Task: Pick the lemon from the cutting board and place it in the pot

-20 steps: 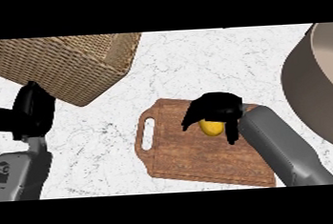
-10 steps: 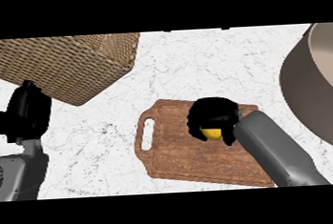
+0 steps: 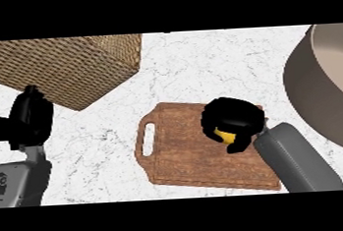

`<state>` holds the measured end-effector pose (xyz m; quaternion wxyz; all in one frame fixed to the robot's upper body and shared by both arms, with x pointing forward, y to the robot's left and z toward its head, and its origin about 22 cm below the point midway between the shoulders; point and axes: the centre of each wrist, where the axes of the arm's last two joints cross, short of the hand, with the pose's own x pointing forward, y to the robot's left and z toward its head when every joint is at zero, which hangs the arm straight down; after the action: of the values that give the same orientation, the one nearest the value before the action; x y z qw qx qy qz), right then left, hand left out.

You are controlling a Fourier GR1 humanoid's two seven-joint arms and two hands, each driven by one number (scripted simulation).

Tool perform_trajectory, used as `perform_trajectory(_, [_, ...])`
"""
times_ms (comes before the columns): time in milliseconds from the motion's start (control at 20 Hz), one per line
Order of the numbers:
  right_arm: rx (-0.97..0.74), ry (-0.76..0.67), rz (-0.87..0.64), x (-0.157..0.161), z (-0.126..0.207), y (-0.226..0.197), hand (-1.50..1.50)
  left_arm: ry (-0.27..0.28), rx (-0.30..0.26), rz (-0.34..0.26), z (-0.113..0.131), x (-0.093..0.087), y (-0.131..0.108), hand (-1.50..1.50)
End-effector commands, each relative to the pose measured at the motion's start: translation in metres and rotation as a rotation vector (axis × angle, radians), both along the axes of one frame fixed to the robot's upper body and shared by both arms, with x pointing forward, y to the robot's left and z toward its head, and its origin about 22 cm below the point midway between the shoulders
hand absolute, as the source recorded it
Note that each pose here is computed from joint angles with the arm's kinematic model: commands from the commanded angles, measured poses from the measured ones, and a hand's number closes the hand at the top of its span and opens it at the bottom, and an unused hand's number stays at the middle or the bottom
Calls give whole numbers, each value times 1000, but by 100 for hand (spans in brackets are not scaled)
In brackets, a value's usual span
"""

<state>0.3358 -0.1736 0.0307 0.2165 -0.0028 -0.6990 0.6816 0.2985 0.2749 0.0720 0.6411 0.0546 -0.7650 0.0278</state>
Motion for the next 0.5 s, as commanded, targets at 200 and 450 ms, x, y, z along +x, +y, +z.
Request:
perform_trajectory(200, [44,9,-327,-91,-19,-39,150,23,18,128,-8,-14,28,0])
perform_trajectory(450, [163,-152,-558,-129,22,-73,150,38,15,140,-12,-24,37,0])
